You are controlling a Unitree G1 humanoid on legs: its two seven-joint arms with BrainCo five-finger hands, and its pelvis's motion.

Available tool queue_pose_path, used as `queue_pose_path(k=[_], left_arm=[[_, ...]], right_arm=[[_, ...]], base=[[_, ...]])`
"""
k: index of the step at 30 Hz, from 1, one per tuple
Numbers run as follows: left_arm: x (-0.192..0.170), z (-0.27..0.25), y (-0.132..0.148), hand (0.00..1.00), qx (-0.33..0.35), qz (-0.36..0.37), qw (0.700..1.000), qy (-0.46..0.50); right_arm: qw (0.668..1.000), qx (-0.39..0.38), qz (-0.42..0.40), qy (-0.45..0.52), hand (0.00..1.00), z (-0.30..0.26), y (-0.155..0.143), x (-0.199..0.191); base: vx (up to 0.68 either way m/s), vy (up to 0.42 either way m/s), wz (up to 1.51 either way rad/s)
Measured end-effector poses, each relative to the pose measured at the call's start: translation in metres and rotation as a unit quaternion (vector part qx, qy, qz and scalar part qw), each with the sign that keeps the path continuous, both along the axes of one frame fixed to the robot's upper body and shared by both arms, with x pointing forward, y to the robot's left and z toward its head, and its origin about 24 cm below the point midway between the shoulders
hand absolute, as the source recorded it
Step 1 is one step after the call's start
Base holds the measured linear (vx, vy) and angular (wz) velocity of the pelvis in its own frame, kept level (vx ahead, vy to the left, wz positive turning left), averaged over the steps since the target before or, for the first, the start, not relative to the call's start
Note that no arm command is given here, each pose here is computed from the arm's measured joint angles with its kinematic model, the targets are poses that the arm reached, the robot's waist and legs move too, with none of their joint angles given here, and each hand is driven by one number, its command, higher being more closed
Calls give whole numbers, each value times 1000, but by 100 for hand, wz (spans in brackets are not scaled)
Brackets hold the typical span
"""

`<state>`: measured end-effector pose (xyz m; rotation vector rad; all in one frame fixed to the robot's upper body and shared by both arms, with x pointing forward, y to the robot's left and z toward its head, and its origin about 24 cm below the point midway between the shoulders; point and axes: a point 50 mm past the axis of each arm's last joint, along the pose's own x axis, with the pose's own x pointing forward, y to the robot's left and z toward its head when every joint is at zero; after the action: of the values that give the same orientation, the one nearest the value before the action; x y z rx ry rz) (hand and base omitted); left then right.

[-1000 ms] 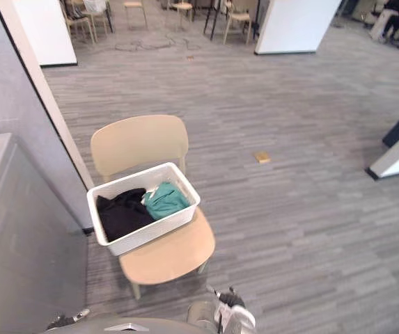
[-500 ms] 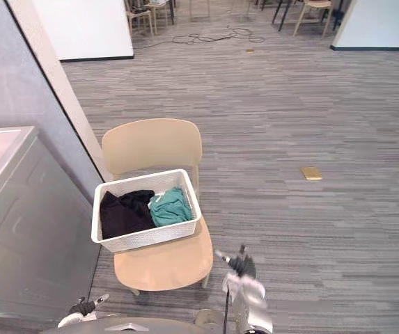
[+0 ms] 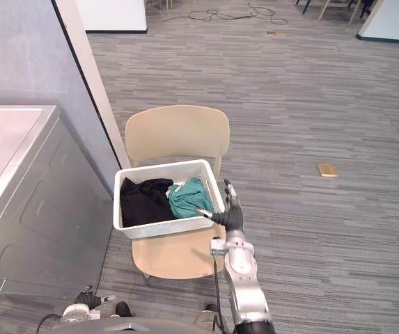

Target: Pick up the laundry basket with both hands and put the clothes into the washing machine.

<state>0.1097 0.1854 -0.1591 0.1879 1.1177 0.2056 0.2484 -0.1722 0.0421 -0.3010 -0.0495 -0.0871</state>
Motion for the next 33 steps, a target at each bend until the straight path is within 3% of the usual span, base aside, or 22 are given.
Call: queue_pose_path(k=[4,8,13,17,23,33], left_arm=[[26,9,6,0,17,-21,999,-30],[47,19,16,0,38,-21,997,-63],[50,23,32,0,25,64,994,-79],[58,28,38,0,33,92,991,-95],[70,37,41,0,44,105,986,-123],[86,44,37,0,38,110,982,-150]], right_arm=[[991,-118,47,-43,0,34,0,52],[976,-189,85,-66,0,65,12,87],[962,-237,90,-99,0,114,24,125],[955,-269,54,-117,0,159,17,148],[957,-266,8,-115,0,183,5,159],[983,-153,-78,-72,0,185,-35,166]], base=[[-99,32,19],[-93,25,23],[-49,21,18],[-58,8,22],[-27,-25,12],[-4,-39,8]])
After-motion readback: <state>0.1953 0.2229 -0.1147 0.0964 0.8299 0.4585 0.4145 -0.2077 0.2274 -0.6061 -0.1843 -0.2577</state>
